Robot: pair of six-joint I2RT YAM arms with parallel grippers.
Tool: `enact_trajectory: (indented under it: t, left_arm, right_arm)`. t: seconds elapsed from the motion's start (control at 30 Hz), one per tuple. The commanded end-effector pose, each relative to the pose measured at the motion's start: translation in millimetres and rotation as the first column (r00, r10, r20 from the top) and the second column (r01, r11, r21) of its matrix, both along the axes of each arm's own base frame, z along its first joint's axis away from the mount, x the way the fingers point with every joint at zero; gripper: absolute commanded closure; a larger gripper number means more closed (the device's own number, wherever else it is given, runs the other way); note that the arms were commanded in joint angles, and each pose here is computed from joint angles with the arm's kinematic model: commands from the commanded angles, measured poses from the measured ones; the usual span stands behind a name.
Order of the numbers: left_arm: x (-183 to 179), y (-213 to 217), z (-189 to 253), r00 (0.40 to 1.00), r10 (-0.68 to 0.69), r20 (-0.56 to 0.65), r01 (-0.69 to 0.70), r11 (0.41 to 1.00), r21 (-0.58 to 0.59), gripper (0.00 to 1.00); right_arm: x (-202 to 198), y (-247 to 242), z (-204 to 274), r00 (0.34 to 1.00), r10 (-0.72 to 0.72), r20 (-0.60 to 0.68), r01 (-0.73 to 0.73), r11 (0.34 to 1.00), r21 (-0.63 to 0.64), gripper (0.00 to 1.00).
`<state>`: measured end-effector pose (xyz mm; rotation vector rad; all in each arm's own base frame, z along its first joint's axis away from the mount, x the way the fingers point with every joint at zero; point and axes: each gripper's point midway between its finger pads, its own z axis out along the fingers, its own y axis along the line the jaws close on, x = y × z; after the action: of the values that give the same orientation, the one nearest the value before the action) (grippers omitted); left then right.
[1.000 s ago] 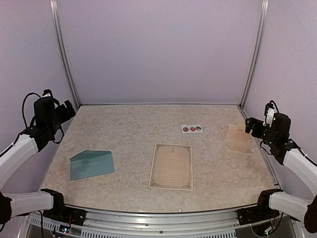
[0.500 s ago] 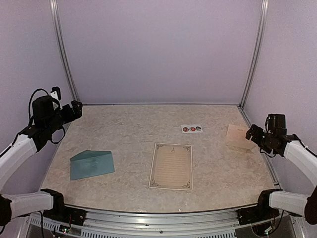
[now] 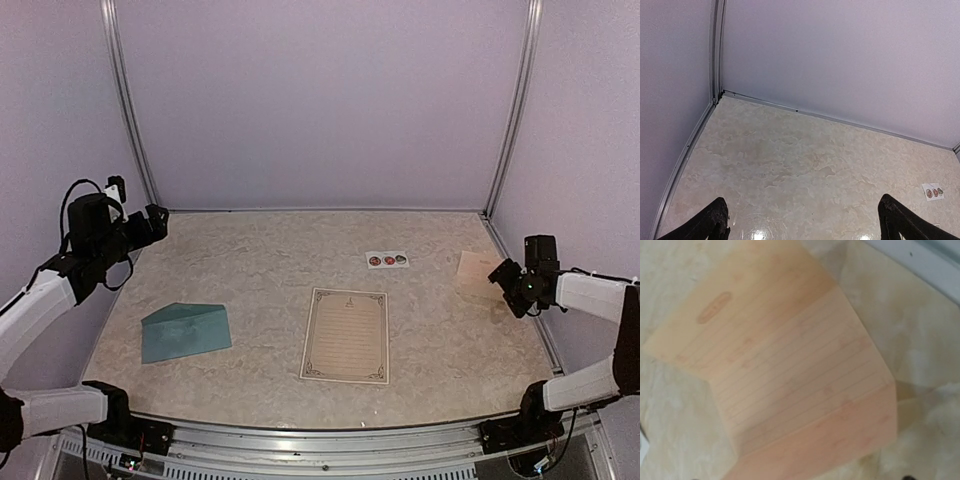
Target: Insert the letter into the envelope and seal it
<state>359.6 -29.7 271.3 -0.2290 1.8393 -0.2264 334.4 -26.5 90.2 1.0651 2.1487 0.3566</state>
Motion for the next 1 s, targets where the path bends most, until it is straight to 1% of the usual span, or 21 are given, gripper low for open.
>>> enact_trajectory:
  t: [0.0,0.2,0.33,0.43,0.47,0.5,0.57,0.6,0.63,0.67,0.77,0.83,0.9,0.97]
  left_arm:
    - [1,-2,-2,1.000,-0.014,-0.011,0.014,1.000,0.016,0.01]
    - [3,0,-4,1.000,-0.026,-0.013,0.025,1.000,-0.013,0.01]
    - [4,-2,-5,0.999,-0.038,-0.013,0.038,0.999,-0.020,0.01]
    - [5,-3,-5,0.999,-0.040,-0.014,0.040,0.999,-0.020,0.01]
    - [4,-3,-5,0.999,-0.042,-0.012,0.042,0.999,-0.020,0.01]
    - [4,-4,-5,0.999,-0.046,-0.012,0.046,0.999,-0.019,0.01]
    - [3,-10,-4,0.998,-0.063,-0.008,0.063,0.998,-0.012,0.01]
    - [2,-14,-2,0.997,-0.076,-0.005,0.076,0.997,-0.007,0.01]
    - [0,-18,-2,0.997,-0.083,-0.005,0.083,0.997,0.003,0.01]
    - [-2,-23,-2,0.996,-0.086,-0.006,0.086,0.996,0.013,0.01]
    - [-11,-44,0,0.993,-0.119,-0.013,0.119,0.993,0.021,0.01]
    - [-20,-64,2,0.986,-0.168,-0.020,0.168,0.986,-0.013,0.01]
    - [-30,-90,4,0.971,-0.238,-0.023,0.236,0.969,-0.071,0.01]
    - [-42,-117,8,0.949,-0.315,-0.019,0.309,0.941,-0.137,0.01]
  right_arm:
    - [5,-6,-10,0.995,-0.104,0.006,0.104,0.992,0.073,0.18]
    - [6,-8,-25,0.990,-0.141,-0.011,0.141,0.986,0.092,0.28]
    - [9,-8,-30,0.989,-0.148,-0.010,0.148,0.984,0.102,0.39]
    - [9,-7,-36,0.989,-0.146,-0.019,0.148,0.983,0.109,0.42]
    - [8,-7,-39,0.989,-0.144,-0.027,0.146,0.983,0.113,0.49]
    - [12,-6,-37,0.990,-0.139,-0.007,0.138,0.983,0.117,0.58]
    - [14,-4,-38,0.992,-0.130,-0.002,0.129,0.984,0.123,0.79]
    - [15,-4,-37,0.992,-0.125,0.003,0.123,0.985,0.119,0.88]
    - [16,-4,-36,0.993,-0.119,0.006,0.118,0.987,0.113,0.96]
    - [16,-4,-34,0.994,-0.111,0.013,0.109,0.988,0.106,1.00]
    - [26,8,-14,0.997,0.007,0.077,-0.014,0.996,0.089,1.00]
    - [32,21,4,0.985,0.119,0.127,-0.127,0.990,0.060,1.00]
    - [37,44,24,0.950,0.265,0.165,-0.272,0.962,0.022,1.00]
    - [39,71,43,0.892,0.410,0.190,-0.412,0.911,-0.033,1.00]
